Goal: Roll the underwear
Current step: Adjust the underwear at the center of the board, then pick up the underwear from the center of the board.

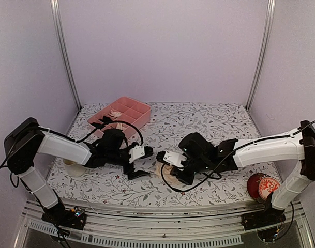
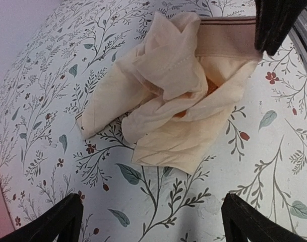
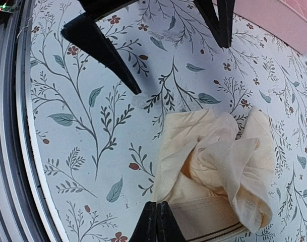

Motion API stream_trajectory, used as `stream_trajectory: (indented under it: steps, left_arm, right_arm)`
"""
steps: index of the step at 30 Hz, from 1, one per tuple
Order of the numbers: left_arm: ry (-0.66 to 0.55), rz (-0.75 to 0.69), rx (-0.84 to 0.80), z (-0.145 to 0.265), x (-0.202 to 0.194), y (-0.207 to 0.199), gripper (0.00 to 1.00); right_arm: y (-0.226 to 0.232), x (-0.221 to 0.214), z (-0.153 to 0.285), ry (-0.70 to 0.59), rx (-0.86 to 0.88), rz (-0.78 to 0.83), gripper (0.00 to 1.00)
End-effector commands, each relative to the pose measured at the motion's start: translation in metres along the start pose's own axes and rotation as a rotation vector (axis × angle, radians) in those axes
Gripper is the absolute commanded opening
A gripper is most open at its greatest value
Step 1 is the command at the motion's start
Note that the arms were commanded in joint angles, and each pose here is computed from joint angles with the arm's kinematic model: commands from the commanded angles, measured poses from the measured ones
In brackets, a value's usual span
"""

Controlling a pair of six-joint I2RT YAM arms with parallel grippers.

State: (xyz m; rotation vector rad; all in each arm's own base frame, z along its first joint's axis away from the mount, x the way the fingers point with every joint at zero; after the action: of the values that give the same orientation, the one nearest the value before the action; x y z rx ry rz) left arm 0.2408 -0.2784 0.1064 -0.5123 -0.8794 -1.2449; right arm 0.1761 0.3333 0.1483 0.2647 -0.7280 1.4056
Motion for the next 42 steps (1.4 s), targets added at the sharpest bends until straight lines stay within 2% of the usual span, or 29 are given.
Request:
stream_trajectory:
  steps: [1, 5, 13, 14, 15, 16, 19, 26, 30, 32, 37, 42]
  left_arm:
    - [-0.018, -0.007, -0.01, -0.002, 0.009, 0.0, 0.99]
    - [-0.034, 0.006, -0.003, 0.001, 0.013, 0.002, 0.99]
    - [-0.07, 0.023, -0.04, 0.012, 0.02, 0.003, 0.98]
    - [-0.075, 0.017, -0.058, 0.013, 0.021, 0.001, 0.99]
    - [-0.078, 0.008, -0.082, 0.014, 0.022, -0.002, 0.98]
    - [-0.073, 0.008, -0.108, 0.014, 0.022, -0.005, 0.98]
    - [-0.078, 0.004, -0.156, 0.018, 0.031, -0.008, 0.99]
    - [-0.024, -0.033, -0.151, 0.015, 0.063, -0.008, 0.98]
    - [0.05, -0.079, -0.148, -0.002, 0.07, -0.01, 0.98]
    - [0.089, -0.083, -0.164, -0.014, 0.074, -0.011, 0.97]
    - [0.106, -0.038, -0.198, -0.037, 0.093, -0.003, 0.95]
    - [0.137, -0.049, -0.27, -0.053, 0.099, -0.007, 0.89]
  right_arm:
    - [0.018, 0.021, 0.028, -0.031, 0.044, 0.071, 0.02]
    - [0.053, 0.021, 0.031, -0.004, 0.221, 0.139, 0.02]
    - [0.079, -0.003, 0.005, 0.15, 0.4, 0.138, 0.02]
    - [0.081, -0.003, 0.004, 0.149, 0.421, 0.139, 0.03]
    - [0.081, -0.002, 0.004, 0.14, 0.421, 0.144, 0.11]
    - [0.079, 0.001, 0.006, 0.127, 0.402, 0.149, 0.22]
    - [0.065, 0.014, 0.018, 0.051, 0.279, 0.152, 0.43]
    - [0.009, 0.038, 0.092, -0.26, -0.122, 0.048, 0.69]
    - [-0.022, 0.031, 0.127, -0.37, -0.38, -0.066, 0.76]
    - [-0.033, 0.024, 0.141, -0.404, -0.481, -0.119, 0.76]
    - [-0.033, 0.019, 0.163, -0.497, -0.494, -0.138, 0.74]
    - [-0.038, 0.014, 0.161, -0.469, -0.56, -0.166, 0.74]
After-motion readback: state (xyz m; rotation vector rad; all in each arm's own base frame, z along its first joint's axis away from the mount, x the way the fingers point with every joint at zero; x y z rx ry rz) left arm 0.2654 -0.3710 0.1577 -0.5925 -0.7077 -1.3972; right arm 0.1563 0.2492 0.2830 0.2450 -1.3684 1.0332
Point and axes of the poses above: each gripper's point midway between its finger pads, its own z axis back along the fingers, its own y axis along the line the jaws close on, x = y × z, the point moved 7 cm from there along z, back along the fingers, and after that the axes turned 10 degrees about z, right-handed, at the moved point
